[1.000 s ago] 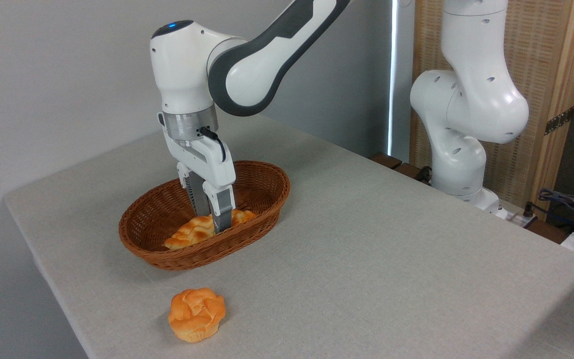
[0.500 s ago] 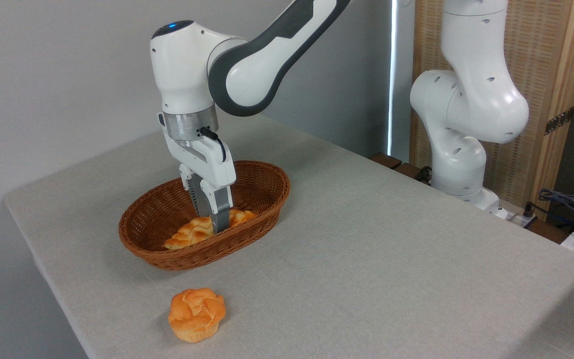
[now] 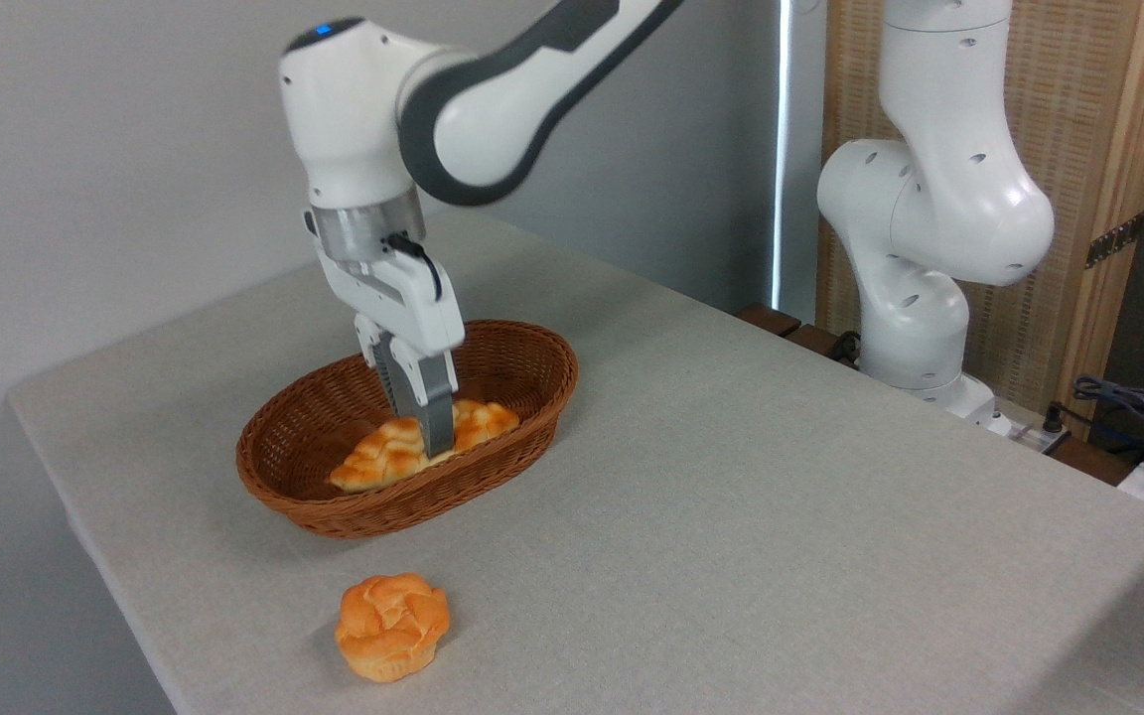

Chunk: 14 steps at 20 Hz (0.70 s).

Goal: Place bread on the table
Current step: 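Lift the braided loaf up out of the basket, then carry the loaf over the basket rim and lower it onto the table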

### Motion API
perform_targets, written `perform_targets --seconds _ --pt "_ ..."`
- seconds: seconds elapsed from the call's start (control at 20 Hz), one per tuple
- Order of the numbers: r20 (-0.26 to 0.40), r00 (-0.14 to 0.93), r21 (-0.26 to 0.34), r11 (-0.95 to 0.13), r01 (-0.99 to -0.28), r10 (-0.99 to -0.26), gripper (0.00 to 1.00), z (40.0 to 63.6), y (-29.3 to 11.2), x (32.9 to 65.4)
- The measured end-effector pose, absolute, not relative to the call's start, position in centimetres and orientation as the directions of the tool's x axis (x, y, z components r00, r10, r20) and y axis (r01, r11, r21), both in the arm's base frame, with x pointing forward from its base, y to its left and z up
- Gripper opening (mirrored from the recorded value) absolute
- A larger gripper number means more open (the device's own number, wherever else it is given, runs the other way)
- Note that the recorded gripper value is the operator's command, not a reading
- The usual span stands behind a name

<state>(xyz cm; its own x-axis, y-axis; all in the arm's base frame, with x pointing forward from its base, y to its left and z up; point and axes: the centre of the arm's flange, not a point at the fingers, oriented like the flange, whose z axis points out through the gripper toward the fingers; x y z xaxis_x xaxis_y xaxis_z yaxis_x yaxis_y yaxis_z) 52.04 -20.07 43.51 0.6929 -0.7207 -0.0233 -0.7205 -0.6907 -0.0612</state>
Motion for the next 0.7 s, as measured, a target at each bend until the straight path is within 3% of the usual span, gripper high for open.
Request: perform_targets --seconds 0.15,0.3,0.7 --pt "-0.027 0.701 0.003 -0.701 -0.713 -0.713 0.4 46.3 -20.5 52.8" --pt "-0.013 0.704 0.057 -0.703 -0.708 -0.71 0.42 47.6 -20.0 53.5" --pt "-0.072 0.669 0.123 -0.673 -0.73 -0.739 0.41 51.0 -13.0 55.0"
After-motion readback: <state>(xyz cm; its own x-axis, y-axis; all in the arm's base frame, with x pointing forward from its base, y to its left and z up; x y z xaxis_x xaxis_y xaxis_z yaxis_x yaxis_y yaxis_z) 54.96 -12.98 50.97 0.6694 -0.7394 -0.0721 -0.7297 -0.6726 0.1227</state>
